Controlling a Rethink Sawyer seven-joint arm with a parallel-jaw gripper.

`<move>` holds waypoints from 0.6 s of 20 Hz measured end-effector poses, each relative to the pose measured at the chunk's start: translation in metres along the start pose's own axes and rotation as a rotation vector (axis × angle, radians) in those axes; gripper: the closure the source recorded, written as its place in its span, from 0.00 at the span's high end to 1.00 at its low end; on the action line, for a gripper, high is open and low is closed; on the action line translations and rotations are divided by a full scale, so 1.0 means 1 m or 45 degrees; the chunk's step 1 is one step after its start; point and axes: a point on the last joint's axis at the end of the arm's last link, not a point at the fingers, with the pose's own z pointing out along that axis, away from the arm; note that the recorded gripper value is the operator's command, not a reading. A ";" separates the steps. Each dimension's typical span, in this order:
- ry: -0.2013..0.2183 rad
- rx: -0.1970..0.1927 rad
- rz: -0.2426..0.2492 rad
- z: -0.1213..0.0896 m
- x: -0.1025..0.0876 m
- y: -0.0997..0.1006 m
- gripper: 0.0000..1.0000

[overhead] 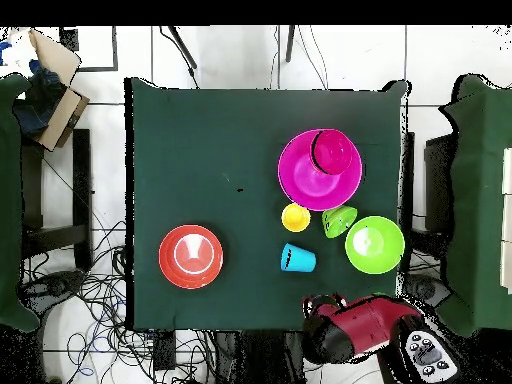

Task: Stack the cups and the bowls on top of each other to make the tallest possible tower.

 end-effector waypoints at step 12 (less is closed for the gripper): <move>0.013 0.094 0.019 -0.005 -0.019 -0.027 1.00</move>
